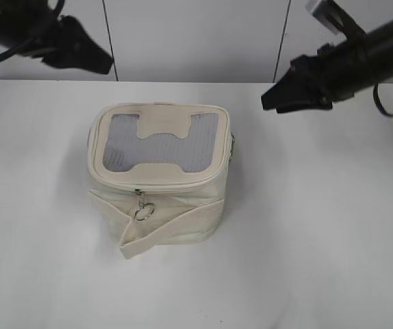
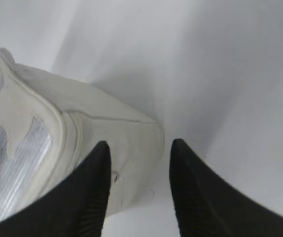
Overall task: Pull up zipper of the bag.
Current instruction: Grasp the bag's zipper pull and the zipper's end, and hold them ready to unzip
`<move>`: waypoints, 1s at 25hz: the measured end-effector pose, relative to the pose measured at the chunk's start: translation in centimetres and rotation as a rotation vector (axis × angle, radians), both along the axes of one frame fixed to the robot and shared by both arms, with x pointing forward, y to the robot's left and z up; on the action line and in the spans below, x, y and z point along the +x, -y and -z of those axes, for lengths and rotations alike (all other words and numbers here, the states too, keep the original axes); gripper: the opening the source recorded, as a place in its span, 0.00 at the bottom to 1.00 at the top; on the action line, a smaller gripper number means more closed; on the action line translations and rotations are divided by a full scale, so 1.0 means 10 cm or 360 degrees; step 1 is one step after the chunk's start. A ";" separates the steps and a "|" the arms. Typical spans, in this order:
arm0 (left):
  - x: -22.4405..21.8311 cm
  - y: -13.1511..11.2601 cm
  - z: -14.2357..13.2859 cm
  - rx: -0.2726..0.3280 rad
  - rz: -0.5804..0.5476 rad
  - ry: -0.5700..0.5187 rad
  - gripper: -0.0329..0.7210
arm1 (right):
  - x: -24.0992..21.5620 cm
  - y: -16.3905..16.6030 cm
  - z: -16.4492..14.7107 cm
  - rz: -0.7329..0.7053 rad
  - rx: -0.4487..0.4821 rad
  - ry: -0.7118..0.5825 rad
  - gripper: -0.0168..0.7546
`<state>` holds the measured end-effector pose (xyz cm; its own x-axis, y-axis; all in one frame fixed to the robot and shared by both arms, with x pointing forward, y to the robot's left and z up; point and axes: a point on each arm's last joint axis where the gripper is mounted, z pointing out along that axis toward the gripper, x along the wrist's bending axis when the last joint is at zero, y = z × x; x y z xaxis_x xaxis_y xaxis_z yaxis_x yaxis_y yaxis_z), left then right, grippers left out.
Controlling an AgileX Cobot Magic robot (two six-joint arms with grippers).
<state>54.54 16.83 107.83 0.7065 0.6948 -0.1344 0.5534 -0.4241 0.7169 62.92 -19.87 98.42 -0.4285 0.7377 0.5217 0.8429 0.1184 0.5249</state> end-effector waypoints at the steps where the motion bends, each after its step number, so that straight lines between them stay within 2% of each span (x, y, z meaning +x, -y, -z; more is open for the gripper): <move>1: 0.15 0.07 0.03 -0.0018 0.0027 -0.0031 0.50 | -0.13 0.03 0.03 0.0025 0.0011 0.0040 0.44; 4: 0.57 0.37 0.05 -0.0021 0.0178 -0.0029 0.52 | -0.53 0.07 0.31 0.0058 0.0045 0.0051 0.44; 6: 0.74 0.61 0.11 0.0031 0.0310 -0.0006 0.54 | -0.71 0.08 0.46 0.0069 0.0096 0.0081 0.45; 10: 0.84 1.06 0.28 0.0234 0.0668 0.0027 0.55 | -0.86 0.08 0.60 0.0065 0.0145 0.0183 0.46; 13: 0.82 1.26 0.46 0.0342 0.0822 -0.0012 0.56 | -0.88 0.08 0.61 0.0059 0.0161 0.0224 0.46; 16: 0.80 1.31 0.56 0.0349 0.0895 -0.0086 0.56 | -0.88 0.08 0.60 0.0058 0.0165 0.0238 0.46; 22: 0.77 1.30 0.57 0.0362 0.0946 -0.0124 0.56 | -0.88 0.06 0.58 0.0044 0.0204 0.0245 0.46; 25: 0.78 1.31 0.62 0.0372 0.0956 -0.0147 0.46 | -0.88 0.06 0.58 0.0033 0.0222 0.0246 0.46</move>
